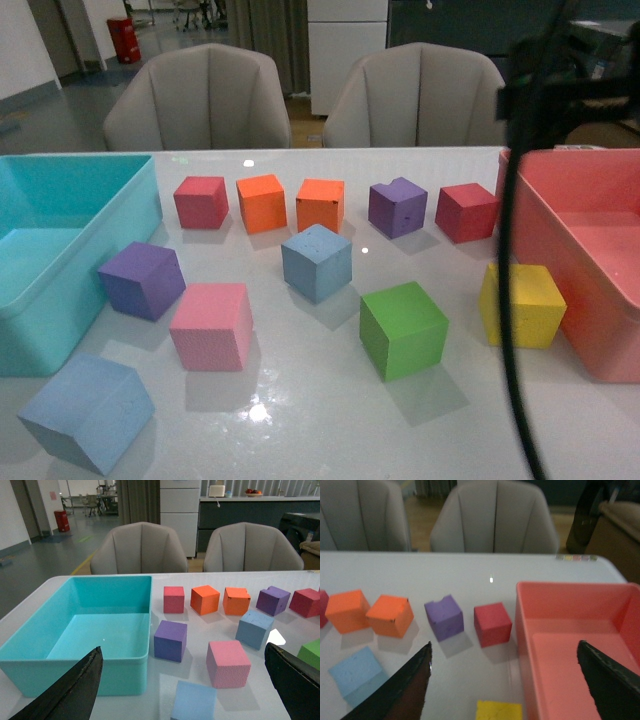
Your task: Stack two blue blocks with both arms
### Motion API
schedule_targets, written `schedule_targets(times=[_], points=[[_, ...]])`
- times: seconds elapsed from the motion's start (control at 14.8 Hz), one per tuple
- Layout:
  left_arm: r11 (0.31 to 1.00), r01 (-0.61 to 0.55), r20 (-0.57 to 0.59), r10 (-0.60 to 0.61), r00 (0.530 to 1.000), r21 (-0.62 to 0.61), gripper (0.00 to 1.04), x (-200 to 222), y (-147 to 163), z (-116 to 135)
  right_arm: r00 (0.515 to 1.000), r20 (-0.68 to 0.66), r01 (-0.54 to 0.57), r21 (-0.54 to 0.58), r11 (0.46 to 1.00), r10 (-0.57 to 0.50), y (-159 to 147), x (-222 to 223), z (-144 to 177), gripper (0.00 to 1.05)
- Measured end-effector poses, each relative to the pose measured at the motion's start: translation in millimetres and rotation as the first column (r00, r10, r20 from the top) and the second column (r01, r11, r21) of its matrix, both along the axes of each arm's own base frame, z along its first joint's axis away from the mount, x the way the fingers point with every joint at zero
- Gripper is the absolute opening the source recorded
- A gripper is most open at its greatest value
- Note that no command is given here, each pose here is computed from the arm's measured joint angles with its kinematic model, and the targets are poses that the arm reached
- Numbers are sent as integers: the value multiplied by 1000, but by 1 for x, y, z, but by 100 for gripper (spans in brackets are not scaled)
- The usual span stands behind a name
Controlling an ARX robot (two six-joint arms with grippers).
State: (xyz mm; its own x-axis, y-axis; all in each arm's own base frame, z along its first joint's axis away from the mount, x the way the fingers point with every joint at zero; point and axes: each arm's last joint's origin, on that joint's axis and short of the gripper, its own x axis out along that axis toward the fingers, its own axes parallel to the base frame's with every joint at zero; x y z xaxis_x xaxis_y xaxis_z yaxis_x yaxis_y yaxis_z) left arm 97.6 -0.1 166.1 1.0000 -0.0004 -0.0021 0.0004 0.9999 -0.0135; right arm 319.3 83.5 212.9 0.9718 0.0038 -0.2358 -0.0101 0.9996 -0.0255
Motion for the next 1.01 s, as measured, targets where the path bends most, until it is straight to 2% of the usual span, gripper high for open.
schedule_targets(times=[0.13,0.2,0.27,0.34,0.4,0.47,0.61,0.74,1.01], points=[[1000,-3,-2,3,1000,0,98,0,0,0,985,170,22,30,999,-27,-35,-54,-7,65],[1000,-2,0,2,1000,0,98,0,0,0,972,232,36,40,999,-45,-36,-66,3,51],[1000,3,1,-3,1000,0,98,0,0,0,971,239,0,36,999,-9,-34,-72,7,40],[1000,-1,3,1,1000,0,98,0,0,0,978,208,-21,27,999,15,-55,-82,5,23],[1000,-6,-3,6,1000,0,98,0,0,0,985,167,29,25,999,-33,-74,-107,-6,10],[1000,-3,0,3,1000,0,98,0,0,0,979,201,28,29,999,-34,-85,-132,-11,2],[1000,0,1,0,1000,0,98,0,0,0,968,252,4,29,1000,-12,-84,-146,-10,2],[1000,0,1,0,1000,0,98,0,0,0,976,216,5,29,1000,-11,-84,-159,-25,2],[1000,0,1,0,1000,0,98,0,0,0,974,227,4,29,1000,-11,-84,-177,-34,2]])
